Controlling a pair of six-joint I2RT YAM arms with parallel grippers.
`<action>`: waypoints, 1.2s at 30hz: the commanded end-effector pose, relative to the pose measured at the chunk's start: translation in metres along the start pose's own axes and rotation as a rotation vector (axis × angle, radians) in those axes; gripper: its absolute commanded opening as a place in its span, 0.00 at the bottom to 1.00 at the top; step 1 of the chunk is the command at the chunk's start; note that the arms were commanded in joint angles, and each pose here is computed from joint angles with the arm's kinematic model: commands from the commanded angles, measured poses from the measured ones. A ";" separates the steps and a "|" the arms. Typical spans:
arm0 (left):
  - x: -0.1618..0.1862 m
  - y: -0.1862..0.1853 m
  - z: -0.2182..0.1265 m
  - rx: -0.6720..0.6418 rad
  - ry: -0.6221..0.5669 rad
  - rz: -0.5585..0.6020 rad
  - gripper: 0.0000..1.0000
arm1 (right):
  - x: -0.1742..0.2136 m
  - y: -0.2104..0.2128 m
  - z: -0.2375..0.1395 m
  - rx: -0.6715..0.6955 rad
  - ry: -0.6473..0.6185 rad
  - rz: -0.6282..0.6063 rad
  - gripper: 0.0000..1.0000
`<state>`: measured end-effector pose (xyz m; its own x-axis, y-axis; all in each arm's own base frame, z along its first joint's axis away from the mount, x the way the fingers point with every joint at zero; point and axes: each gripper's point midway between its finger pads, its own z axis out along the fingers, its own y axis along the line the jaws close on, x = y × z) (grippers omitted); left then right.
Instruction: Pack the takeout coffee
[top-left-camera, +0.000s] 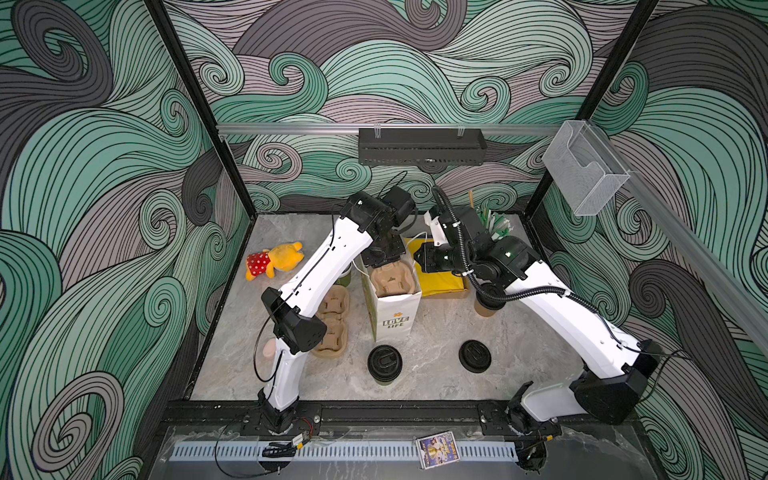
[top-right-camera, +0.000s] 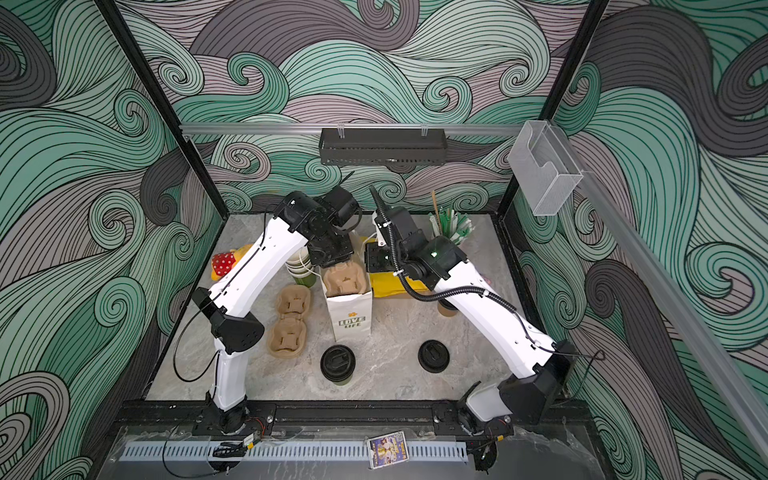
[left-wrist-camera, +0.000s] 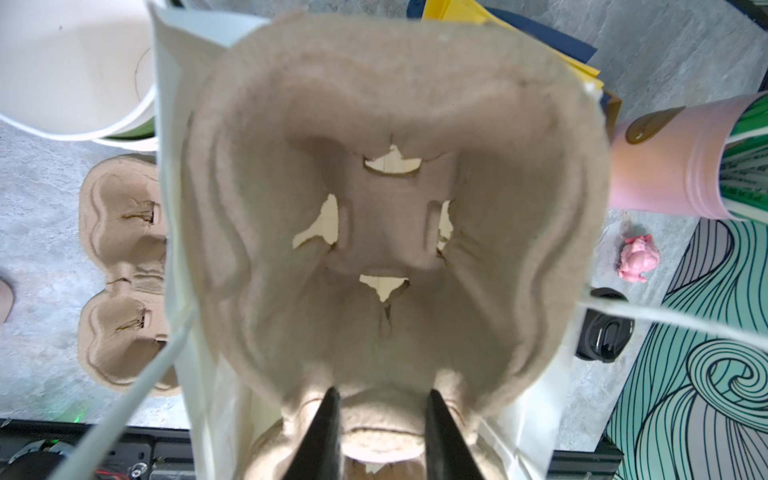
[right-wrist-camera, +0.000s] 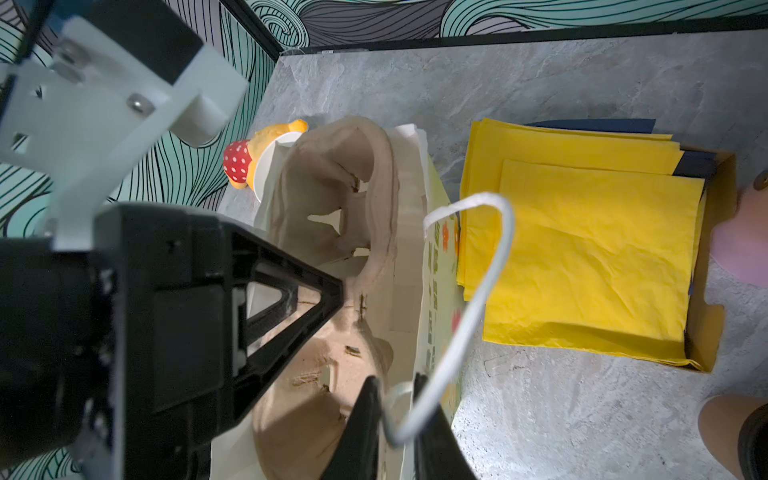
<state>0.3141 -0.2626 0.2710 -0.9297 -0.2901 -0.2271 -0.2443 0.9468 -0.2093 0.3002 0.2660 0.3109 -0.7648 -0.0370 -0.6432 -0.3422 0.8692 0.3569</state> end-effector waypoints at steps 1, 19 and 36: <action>0.011 0.012 -0.019 0.006 0.012 0.035 0.00 | 0.000 0.003 -0.006 -0.007 -0.006 0.003 0.26; 0.022 0.015 -0.018 0.018 0.057 0.110 0.00 | 0.001 0.010 -0.007 -0.047 0.002 0.005 0.08; 0.025 0.013 -0.016 0.039 0.065 0.202 0.00 | -0.018 0.005 -0.055 -0.076 -0.078 -0.124 0.56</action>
<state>0.2915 -0.2559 0.2658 -0.9729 -0.1266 -0.1937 -0.0917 0.9795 -0.1794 0.2920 0.2634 0.3224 -0.7459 -0.0831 -0.6609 -0.4076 0.8417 0.3541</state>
